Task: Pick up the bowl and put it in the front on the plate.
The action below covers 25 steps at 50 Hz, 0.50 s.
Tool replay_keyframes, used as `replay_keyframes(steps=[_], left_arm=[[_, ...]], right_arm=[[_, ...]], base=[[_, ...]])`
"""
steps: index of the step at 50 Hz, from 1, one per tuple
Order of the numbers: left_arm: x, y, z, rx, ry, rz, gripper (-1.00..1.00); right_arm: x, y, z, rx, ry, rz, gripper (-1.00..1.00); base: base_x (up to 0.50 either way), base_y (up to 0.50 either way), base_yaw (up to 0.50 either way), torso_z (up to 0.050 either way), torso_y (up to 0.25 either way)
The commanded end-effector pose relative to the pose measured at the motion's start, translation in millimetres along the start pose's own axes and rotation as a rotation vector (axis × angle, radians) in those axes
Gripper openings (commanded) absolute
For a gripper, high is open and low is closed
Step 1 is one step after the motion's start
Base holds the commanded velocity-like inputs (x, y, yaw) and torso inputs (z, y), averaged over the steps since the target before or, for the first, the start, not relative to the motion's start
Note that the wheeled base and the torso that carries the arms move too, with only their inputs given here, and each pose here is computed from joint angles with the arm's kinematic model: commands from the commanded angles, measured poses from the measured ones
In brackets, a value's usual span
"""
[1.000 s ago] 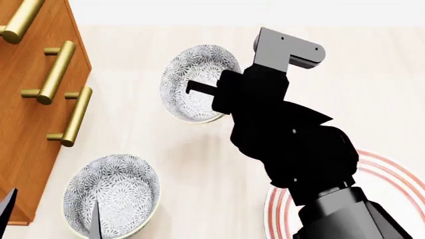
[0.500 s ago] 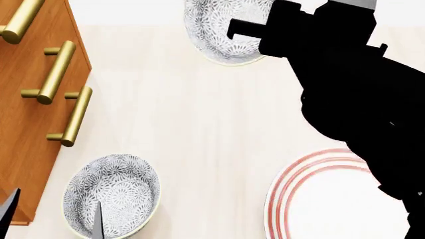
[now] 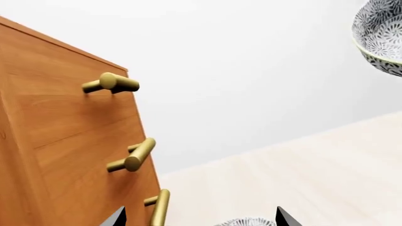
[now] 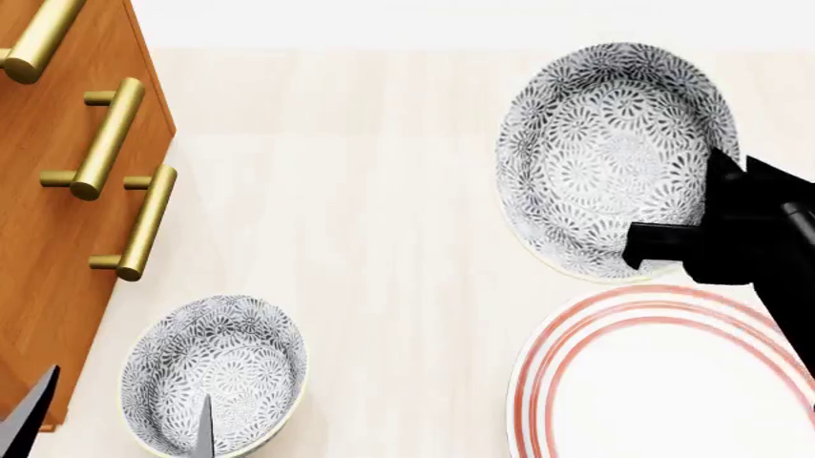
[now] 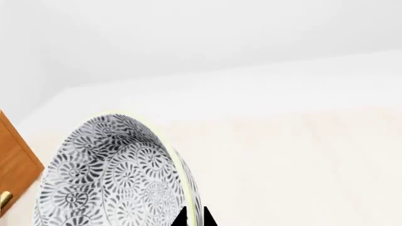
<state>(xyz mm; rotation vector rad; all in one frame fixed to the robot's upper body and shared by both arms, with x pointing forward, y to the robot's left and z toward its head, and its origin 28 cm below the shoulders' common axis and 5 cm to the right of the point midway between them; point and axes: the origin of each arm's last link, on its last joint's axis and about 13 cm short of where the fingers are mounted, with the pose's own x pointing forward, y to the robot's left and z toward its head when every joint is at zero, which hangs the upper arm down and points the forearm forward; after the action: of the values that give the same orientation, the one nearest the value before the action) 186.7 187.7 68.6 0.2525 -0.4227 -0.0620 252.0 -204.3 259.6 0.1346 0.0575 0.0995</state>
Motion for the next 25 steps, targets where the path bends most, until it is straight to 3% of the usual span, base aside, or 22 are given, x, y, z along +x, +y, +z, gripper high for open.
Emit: replay_keyframes(steps=[1, 12, 25], left_arm=[[-0.8, -2.9, 2.9, 0.012, -0.047, -0.020, 1.00], [-1.3, -3.4, 3.3, 0.017, -0.045, -0.031, 1.00], [-0.8, -4.4, 4.0, 0.020, -0.042, -0.041, 1.00]], right_arm=[[-30.6, -20.2, -4.0, -0.059, 0.003, 0.071, -1.00], [-40.9, -35.1, -8.8, -0.067, 0.081, 0.182, -1.00], [-41.3, -55.5, -30.4, -0.040, 0.168, 0.192, -1.00]], base=[[0.00, 0.00, 0.00, 0.000, 0.000], [0.00, 0.00, 0.00, 0.000, 0.000], [0.00, 0.00, 0.00, 0.000, 0.000]])
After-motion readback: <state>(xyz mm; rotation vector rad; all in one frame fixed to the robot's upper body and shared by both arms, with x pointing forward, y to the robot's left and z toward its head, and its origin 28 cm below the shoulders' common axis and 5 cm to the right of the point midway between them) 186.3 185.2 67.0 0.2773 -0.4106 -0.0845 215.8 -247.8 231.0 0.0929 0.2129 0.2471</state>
